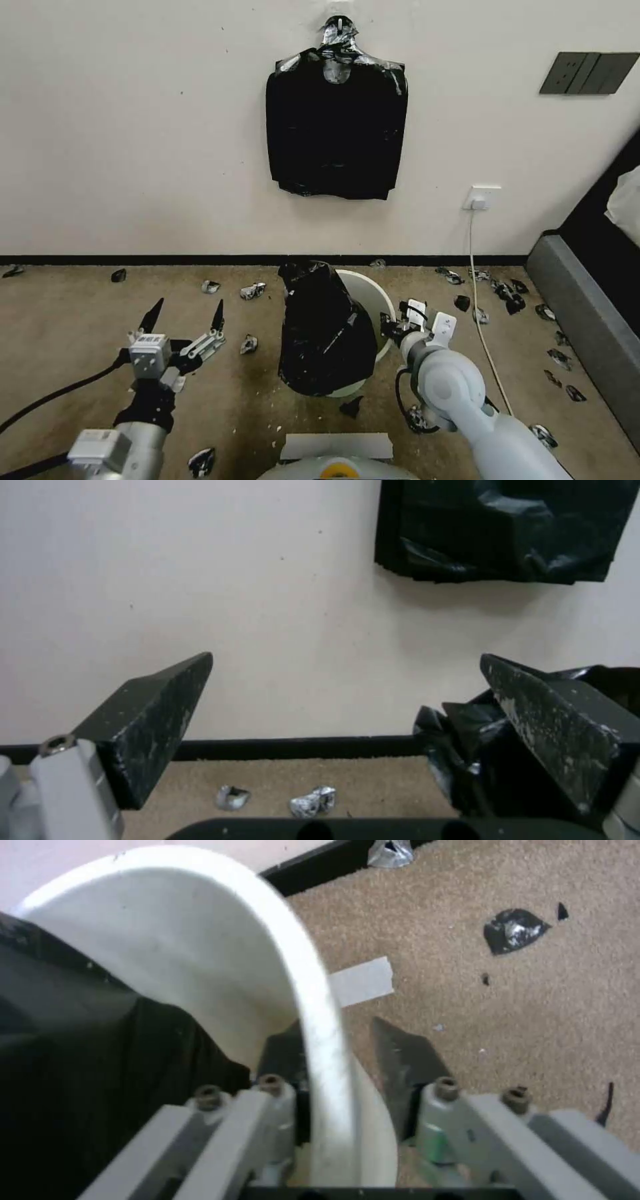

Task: Place a trash bag onto the trash bin.

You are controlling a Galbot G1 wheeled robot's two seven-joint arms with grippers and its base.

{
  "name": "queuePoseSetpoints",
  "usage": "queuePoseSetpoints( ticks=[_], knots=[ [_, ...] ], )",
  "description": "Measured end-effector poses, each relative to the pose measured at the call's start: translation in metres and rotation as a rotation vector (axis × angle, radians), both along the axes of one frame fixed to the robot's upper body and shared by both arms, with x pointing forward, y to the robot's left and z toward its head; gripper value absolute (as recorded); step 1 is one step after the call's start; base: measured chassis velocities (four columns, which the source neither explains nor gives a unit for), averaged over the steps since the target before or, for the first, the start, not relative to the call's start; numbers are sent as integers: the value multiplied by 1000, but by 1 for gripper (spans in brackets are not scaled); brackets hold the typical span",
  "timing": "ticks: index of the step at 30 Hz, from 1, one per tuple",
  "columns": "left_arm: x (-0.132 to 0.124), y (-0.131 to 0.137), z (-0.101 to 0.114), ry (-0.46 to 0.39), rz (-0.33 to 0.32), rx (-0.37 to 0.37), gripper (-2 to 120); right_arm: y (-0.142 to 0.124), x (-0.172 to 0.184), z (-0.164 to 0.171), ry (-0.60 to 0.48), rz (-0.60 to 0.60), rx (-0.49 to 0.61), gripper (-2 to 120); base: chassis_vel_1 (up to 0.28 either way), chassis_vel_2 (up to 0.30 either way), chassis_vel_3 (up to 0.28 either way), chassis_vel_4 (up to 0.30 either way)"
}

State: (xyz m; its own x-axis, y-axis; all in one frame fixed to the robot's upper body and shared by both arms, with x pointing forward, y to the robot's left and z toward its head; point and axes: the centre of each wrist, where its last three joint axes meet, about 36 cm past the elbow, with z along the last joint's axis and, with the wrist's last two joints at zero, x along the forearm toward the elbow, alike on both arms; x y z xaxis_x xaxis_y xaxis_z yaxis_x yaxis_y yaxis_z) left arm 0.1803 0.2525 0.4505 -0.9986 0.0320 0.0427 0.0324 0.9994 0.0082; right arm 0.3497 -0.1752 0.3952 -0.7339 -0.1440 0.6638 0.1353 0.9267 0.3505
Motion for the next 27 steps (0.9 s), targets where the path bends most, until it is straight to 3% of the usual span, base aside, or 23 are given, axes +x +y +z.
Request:
queuePoseSetpoints(
  ticks=[6, 13, 16, 17, 19, 20, 24, 27],
  knots=[
    [0, -3, -2, 5, -7, -4, 100, -4, -3, 9, -48, 17, -36, 47, 0, 0, 0, 0],
    [0, -4, -4, 16, -11, -9, 100, -19, -23, 60, -196, 100, -64, 71, 0, 0, 0, 0],
    [-1, -9, -6, 40, -13, -11, 100, -27, -36, 96, -361, 248, -123, 88, 0, 0, 0, 0],
    [-1, -9, -6, 40, -13, -11, 100, -27, -36, 96, -361, 248, -123, 88, 0, 0, 0, 0],
    [-1, -12, -7, 47, -22, -7, 100, -31, -37, 115, -419, 380, -130, 96, 0, 0, 0, 0],
    [-1, -12, -7, 47, -22, -7, 100, -31, -37, 115, -419, 380, -130, 96, 0, 0, 0, 0],
    [-5, -22, -9, 65, -35, 8, 100, -28, -32, 135, -388, 622, -63, 100, 0, 0, 0, 0],
    [-7, -28, -10, 71, -41, 12, 100, -18, -27, 139, -372, 687, -49, 100, 0, 0, 0, 0]
  ],
)
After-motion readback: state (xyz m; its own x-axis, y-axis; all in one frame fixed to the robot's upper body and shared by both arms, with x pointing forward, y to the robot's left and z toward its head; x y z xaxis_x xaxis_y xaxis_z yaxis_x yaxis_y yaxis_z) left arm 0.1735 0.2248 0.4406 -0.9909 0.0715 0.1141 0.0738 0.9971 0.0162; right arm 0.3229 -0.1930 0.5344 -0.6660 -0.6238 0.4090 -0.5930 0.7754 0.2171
